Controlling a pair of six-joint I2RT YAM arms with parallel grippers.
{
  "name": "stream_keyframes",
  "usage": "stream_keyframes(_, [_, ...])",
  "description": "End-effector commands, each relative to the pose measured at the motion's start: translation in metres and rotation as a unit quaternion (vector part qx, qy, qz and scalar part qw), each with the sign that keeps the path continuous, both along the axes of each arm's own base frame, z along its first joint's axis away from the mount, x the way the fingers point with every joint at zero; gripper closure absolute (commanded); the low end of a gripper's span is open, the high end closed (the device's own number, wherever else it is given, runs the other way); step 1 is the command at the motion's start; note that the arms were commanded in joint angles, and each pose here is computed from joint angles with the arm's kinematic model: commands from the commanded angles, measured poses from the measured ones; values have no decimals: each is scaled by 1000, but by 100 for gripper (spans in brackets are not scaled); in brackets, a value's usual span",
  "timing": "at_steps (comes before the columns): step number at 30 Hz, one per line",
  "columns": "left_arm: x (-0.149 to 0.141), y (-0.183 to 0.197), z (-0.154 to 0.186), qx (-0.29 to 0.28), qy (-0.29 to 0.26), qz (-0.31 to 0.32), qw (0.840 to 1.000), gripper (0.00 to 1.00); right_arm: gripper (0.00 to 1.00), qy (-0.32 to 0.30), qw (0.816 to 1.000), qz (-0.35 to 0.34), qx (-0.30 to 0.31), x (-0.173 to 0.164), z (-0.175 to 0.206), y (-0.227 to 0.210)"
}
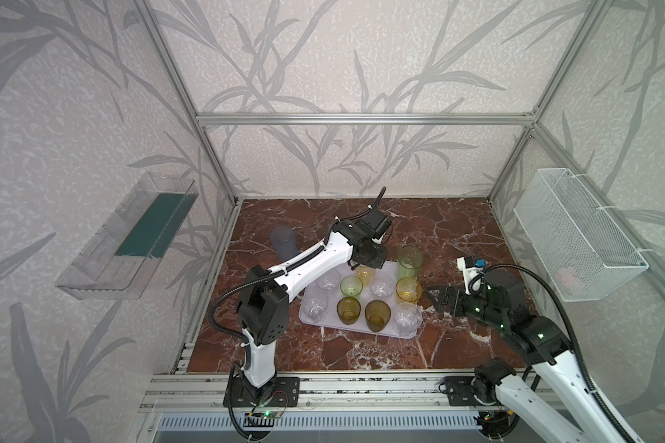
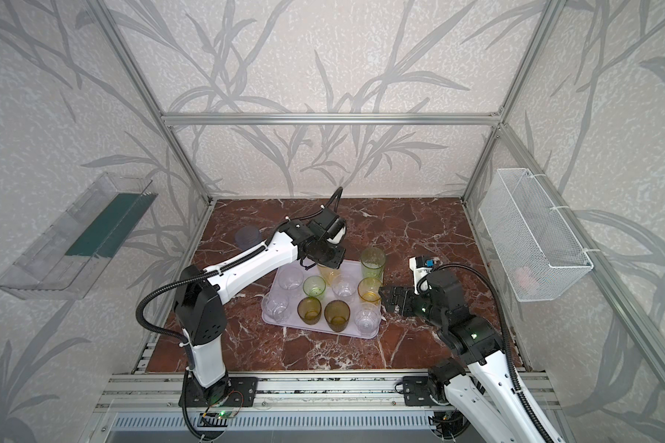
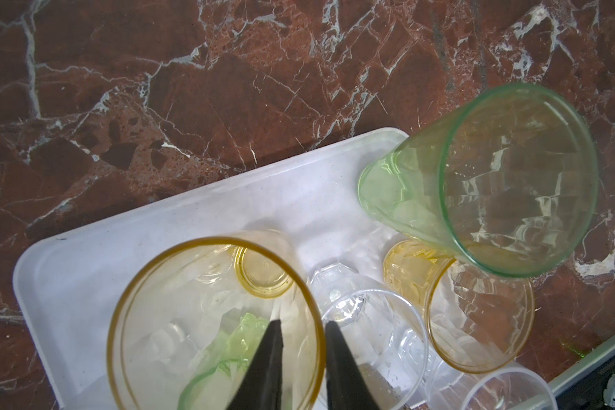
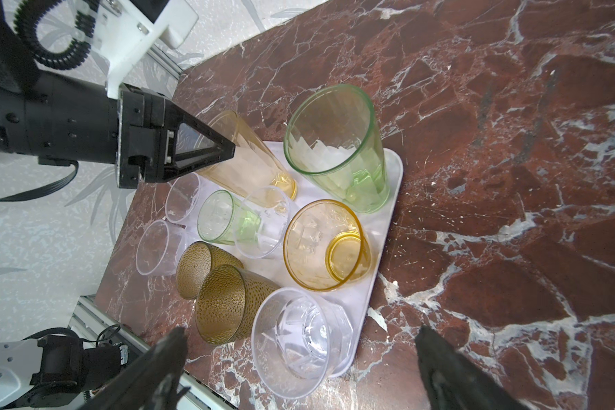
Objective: Place the glasses into the tray
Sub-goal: Place the glass on the tray.
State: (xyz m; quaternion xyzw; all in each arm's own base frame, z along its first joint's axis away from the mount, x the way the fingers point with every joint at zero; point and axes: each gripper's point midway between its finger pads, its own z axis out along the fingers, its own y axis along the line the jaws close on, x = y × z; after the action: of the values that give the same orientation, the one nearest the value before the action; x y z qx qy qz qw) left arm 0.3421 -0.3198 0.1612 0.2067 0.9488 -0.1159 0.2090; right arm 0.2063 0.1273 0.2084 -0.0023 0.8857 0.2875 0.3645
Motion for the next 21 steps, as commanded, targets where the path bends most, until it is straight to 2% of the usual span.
stream_keyframes(1, [7, -1, 6, 7, -14, 2, 1000, 68, 1, 10, 1000, 5, -5, -2, -7, 0])
stream_keyframes(3, [8, 1, 10, 9, -21, 5, 1000, 53, 1, 10, 1000, 6, -5, -3, -6, 0])
stream_keyframes(6, [13, 5, 16, 16, -40, 12, 999, 38, 1, 10, 1000, 7, -3, -3, -6, 0])
stream_keyframes(15, [19, 16, 29, 32, -71, 25, 997, 3, 1, 11, 1000, 8, -4, -1, -6, 2])
stream_keyframes(21, [23, 27, 37, 47, -93, 40, 994, 1, 1, 12, 1000, 7, -4, 0, -6, 2])
